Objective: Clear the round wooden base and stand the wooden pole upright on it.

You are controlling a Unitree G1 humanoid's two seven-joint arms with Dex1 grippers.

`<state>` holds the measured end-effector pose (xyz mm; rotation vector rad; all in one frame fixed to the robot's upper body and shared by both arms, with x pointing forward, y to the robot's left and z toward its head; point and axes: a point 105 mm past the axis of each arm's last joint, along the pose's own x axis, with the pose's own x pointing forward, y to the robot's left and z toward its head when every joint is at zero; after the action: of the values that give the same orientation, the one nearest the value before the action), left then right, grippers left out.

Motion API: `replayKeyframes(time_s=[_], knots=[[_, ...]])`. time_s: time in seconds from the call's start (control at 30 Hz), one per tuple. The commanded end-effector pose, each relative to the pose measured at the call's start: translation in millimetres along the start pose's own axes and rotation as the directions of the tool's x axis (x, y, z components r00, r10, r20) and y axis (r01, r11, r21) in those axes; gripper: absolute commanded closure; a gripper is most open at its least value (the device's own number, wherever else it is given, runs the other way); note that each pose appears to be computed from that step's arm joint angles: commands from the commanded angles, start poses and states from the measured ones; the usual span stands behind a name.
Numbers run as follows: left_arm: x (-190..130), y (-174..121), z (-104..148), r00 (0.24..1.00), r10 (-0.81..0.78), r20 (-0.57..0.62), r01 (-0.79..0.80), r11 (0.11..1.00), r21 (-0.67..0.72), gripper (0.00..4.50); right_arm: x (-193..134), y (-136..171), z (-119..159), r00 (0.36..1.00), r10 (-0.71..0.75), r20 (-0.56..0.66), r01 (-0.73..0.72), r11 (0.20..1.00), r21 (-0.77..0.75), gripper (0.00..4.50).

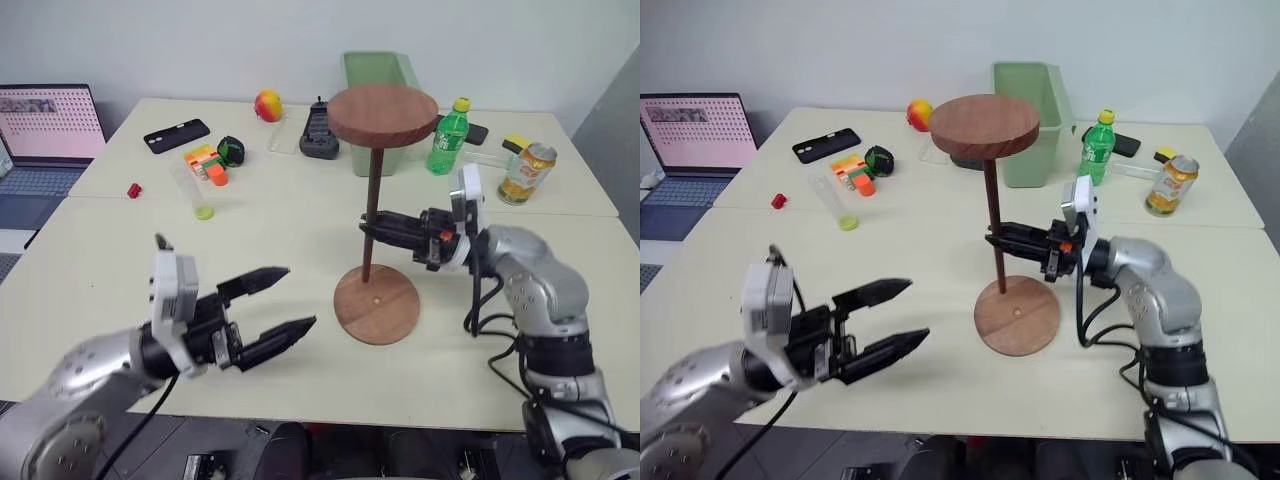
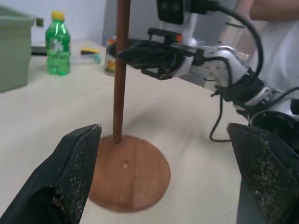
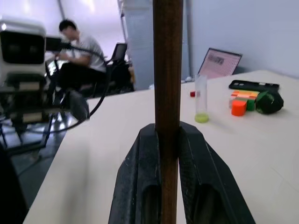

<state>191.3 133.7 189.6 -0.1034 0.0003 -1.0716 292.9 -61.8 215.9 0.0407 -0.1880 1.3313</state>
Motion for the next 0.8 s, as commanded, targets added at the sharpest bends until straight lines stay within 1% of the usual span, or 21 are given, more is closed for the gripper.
replayKeyframes(time_s=[0.03, 0.1, 0.27, 0.37, 0.47, 0.8], knots=[[-6, -12, 6, 0.999, -0.009, 0.039, 0.006, 0.997, 0.076, 0.00, 3, 17, 6, 0.999, 0.016, 0.028, -0.014, 0.997, -0.075, 4.32], [-10, -12, 1, 1.000, 0.001, 0.026, -0.003, 0.996, 0.091, 0.00, 1, 19, 1, 1.000, 0.019, 0.009, -0.018, 0.996, -0.092, 4.32], [-8, -7, -2, 0.999, -0.009, 0.032, 0.006, 0.995, 0.100, 0.00, -6, 14, -7, 1.000, -0.012, -0.021, 0.010, 0.996, -0.085, 4.32], [-6, -1, -1, 0.999, -0.010, 0.035, 0.006, 0.992, 0.126, 0.00, -11, 9, -18, 0.998, -0.036, -0.042, 0.032, 0.996, -0.087, 4.32], [-4, -1, -3, 0.999, -0.029, 0.032, 0.024, 0.991, 0.129, 0.00, -11, 5, -29, 0.997, -0.053, -0.051, 0.048, 0.995, -0.091, 4.32], [-2, 0, -5, 0.999, -0.043, 0.027, 0.040, 0.992, 0.121, 0.00, -16, 5, -40, 0.995, -0.084, -0.058, 0.077, 0.991, -0.113, 4.32]])
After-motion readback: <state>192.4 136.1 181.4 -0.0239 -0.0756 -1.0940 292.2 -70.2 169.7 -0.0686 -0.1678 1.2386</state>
